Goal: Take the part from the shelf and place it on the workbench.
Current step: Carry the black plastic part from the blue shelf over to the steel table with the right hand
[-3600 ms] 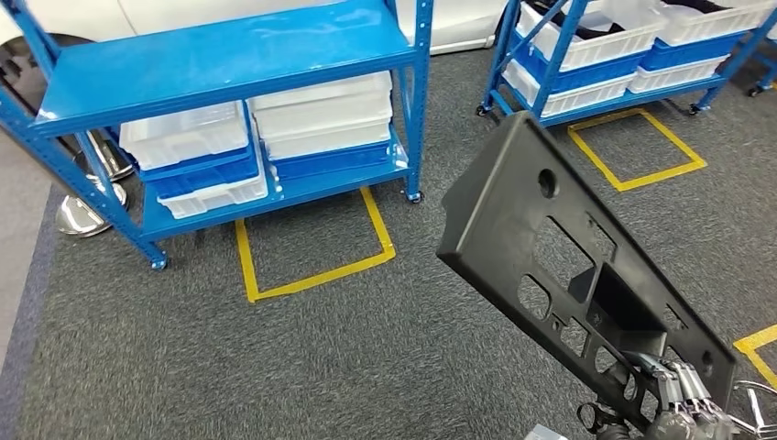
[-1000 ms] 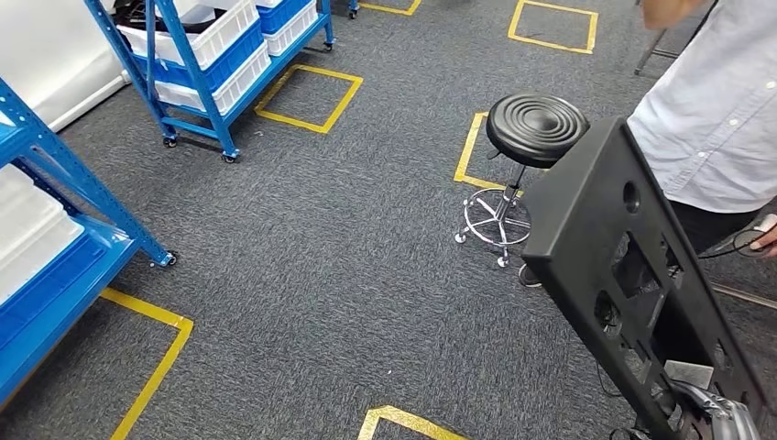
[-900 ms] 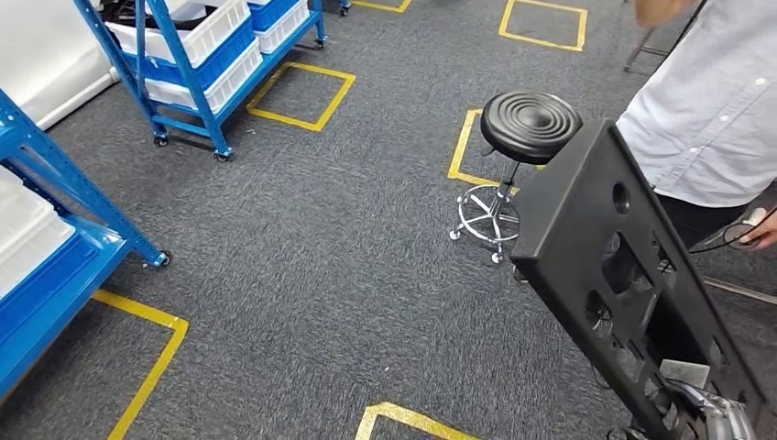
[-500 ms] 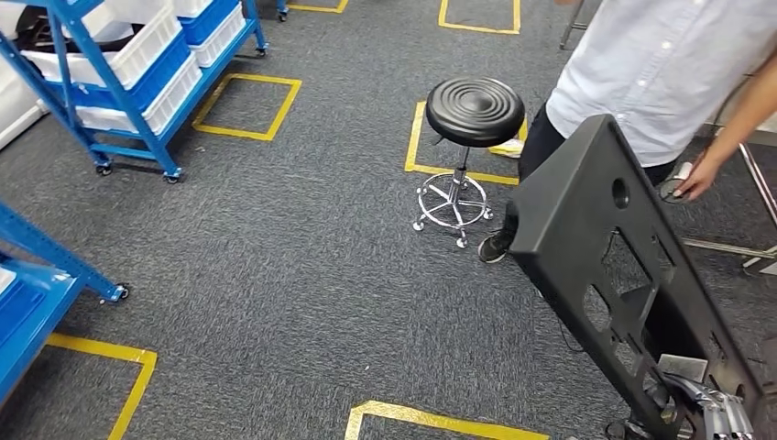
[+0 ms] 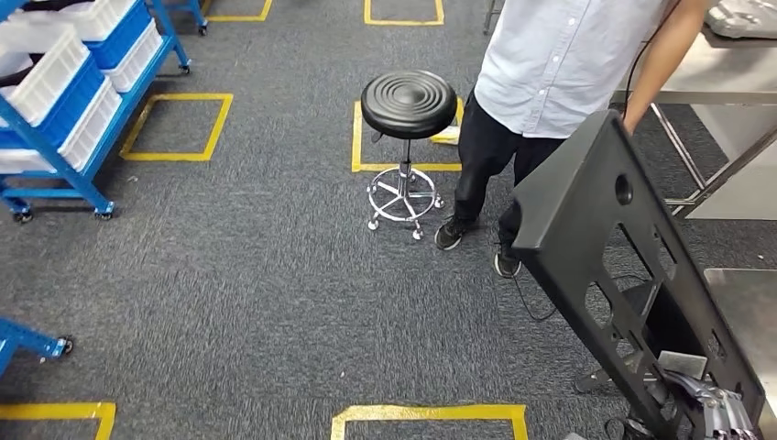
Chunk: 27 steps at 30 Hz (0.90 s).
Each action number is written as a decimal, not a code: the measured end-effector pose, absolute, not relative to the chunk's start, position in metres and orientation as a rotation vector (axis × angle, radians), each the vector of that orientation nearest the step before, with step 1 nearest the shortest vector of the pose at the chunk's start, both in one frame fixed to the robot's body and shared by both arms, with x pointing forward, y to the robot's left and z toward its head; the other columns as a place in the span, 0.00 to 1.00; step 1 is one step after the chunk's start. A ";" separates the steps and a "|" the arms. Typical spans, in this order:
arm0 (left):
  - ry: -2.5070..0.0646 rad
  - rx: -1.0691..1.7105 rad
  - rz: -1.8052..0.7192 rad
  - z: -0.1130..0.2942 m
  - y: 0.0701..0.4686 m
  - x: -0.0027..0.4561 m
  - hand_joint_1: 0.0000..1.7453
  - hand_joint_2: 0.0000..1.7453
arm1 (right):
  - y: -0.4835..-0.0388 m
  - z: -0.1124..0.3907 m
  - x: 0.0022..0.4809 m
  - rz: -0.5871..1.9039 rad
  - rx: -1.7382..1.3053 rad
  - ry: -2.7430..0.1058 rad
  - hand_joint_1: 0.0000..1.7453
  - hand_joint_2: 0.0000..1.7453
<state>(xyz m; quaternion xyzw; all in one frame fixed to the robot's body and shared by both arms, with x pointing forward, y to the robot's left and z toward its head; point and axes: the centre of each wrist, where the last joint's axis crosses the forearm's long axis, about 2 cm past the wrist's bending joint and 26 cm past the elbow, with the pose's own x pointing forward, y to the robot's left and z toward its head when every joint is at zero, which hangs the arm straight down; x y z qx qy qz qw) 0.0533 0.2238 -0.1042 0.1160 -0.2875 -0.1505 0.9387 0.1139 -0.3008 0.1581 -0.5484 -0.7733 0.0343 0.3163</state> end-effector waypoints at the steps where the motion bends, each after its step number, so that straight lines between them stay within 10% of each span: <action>1: -0.589 0.236 -0.307 -0.104 0.224 0.054 0.00 1.00 | -0.301 0.158 0.114 0.091 -1.444 -2.036 1.00 1.00; 27: -0.589 0.228 -0.317 -0.104 0.224 0.052 0.00 1.00 | -0.301 0.159 0.115 0.118 -1.455 -2.042 1.00 1.00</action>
